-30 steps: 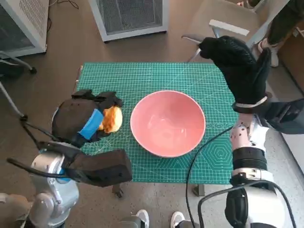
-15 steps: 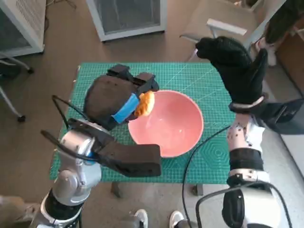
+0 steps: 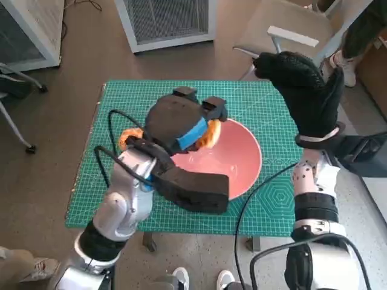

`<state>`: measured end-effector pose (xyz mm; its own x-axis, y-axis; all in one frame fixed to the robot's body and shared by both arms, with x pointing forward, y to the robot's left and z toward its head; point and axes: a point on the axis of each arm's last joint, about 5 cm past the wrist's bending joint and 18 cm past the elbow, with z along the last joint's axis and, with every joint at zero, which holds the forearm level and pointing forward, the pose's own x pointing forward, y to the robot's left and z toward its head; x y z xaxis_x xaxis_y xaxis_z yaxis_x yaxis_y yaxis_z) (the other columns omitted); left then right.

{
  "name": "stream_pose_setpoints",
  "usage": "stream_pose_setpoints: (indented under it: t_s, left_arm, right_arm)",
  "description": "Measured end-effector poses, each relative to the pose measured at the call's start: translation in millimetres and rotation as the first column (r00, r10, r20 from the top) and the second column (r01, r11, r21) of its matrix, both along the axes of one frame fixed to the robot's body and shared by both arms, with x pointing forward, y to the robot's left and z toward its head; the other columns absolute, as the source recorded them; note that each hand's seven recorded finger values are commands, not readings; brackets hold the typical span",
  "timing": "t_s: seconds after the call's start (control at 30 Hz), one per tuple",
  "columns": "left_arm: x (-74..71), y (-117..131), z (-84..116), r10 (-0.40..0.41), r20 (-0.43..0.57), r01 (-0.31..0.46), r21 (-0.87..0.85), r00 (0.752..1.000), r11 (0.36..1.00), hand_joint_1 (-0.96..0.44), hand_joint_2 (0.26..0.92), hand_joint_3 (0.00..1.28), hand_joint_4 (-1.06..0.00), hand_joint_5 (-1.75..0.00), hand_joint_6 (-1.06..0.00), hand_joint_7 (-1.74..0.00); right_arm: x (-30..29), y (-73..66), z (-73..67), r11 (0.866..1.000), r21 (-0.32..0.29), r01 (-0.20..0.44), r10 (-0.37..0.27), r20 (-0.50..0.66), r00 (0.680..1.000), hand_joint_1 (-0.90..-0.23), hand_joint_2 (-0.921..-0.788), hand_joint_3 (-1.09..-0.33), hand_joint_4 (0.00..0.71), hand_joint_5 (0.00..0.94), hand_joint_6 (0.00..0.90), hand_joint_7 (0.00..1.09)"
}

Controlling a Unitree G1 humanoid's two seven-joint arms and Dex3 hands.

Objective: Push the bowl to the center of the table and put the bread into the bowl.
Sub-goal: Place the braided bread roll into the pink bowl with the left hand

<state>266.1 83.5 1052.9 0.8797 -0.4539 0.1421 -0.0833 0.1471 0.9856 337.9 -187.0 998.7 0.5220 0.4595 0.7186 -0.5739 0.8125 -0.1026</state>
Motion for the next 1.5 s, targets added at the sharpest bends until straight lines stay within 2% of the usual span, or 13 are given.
stream_pose_setpoints:
  t_s: [0.27,0.47,0.63,0.8,0.9,1.07,1.1,1.13,1.17,1.23,1.37,1.5]
  left_arm:
    - [10.1,-10.2,-4.4,-0.008,-0.065,0.009,0.022,0.998,1.000,0.00,0.921,0.14,-0.68,-1.27,-0.49,-1.20]
    - [16.2,-13.3,-15.1,-0.011,-0.129,0.016,0.037,0.992,0.999,0.00,0.921,0.15,-0.57,-1.28,-0.54,-1.26]
    - [21.4,-13.5,-23.8,0.013,-0.177,-0.003,0.056,0.984,0.998,0.00,0.921,0.14,-0.66,-1.27,-0.51,-1.20]
    - [23.5,-12.9,-27.5,0.025,-0.199,-0.013,0.062,0.980,0.998,0.00,0.921,0.13,-0.69,-1.26,-0.50,-1.19]
    - [24.1,-12.7,-27.8,0.029,-0.209,-0.018,0.052,0.977,0.999,0.00,0.921,0.18,-0.62,-1.36,-0.46,-1.21]
    - [24.9,-12.3,-28.7,0.032,-0.233,-0.026,0.028,0.972,0.999,0.00,0.921,0.21,-0.58,-1.41,-0.44,-1.22]
    - [24.9,-12.3,-28.8,0.032,-0.234,-0.027,0.026,0.972,0.999,-0.05,0.871,0.17,-0.40,-0.99,-0.32,-0.98]
    - [24.7,-12.1,-28.7,0.033,-0.239,-0.029,0.023,0.971,0.999,-0.07,0.858,0.15,-0.35,-0.81,-0.31,-0.84]
    - [24.2,-11.8,-28.6,0.035,-0.244,-0.031,0.019,0.969,0.999,-0.10,0.847,0.11,-0.30,-0.52,-0.31,-0.60]
    - [22.3,-11.2,-28.1,0.033,-0.251,-0.032,0.009,0.968,0.999,-0.13,0.840,0.05,-0.25,-0.21,-0.34,-0.31]
    - [20.1,-10.8,-27.9,0.029,-0.254,-0.029,0.004,0.967,1.000,-0.29,0.815,0.01,-0.14,-0.05,-0.31,-0.12]
    - [18.5,-9.8,-27.0,0.028,-0.244,-0.025,0.015,0.969,1.000,-0.35,0.807,0.00,-0.08,-0.01,-0.30,-0.07]
  right_arm:
    - [-1.9,-2.3,-3.6,1.000,0.006,0.016,-0.016,-0.012,1.000,-0.629,-0.921,-0.549,0.204,0.004,0.096,0.43]
    - [-3.4,-3.6,-5.3,0.999,0.010,0.031,-0.031,-0.016,0.999,-0.628,-0.921,-0.548,0.204,0.003,0.099,0.42]
    - [-3.9,-4.0,-5.4,0.999,0.015,0.042,-0.041,-0.018,0.999,-0.619,-0.921,-0.546,0.205,0.003,0.103,0.41]
    - [-4.0,-3.7,-4.0,0.999,0.015,0.045,-0.045,-0.013,0.999,-0.617,-0.921,-0.546,0.205,0.003,0.106,0.41]
    - [-3.9,-3.5,-3.6,0.999,0.013,0.044,-0.044,-0.012,0.999,-0.629,-0.921,-0.547,0.206,0.003,0.108,0.40]
    - [-3.9,-3.2,-3.6,0.999,0.010,0.045,-0.045,-0.012,0.999,-0.632,-0.921,-0.547,0.206,0.002,0.111,0.40]
    - [-3.9,-3.2,-3.6,0.999,0.009,0.045,-0.045,-0.012,0.999,-0.633,-0.921,-0.547,0.206,0.002,0.111,0.40]
    - [-3.9,-3.2,-3.6,0.999,0.009,0.044,-0.044,-0.013,0.999,-0.633,-0.921,-0.547,0.206,0.002,0.112,0.40]
    - [-3.8,-3.1,-3.6,0.999,0.009,0.044,-0.044,-0.013,0.999,-0.633,-0.921,-0.547,0.206,0.002,0.112,0.40]
    - [-3.8,-3.2,-3.6,0.999,0.009,0.044,-0.044,-0.013,0.999,-0.633,-0.921,-0.547,0.206,0.002,0.113,0.39]
    - [-3.8,-3.2,-3.6,0.999,0.008,0.043,-0.043,-0.015,0.999,-0.626,-0.921,-0.546,0.207,0.002,0.116,0.39]
    - [-3.8,-3.1,-3.6,0.999,0.009,0.042,-0.042,-0.015,0.999,-0.625,-0.921,-0.546,0.207,0.002,0.118,0.39]
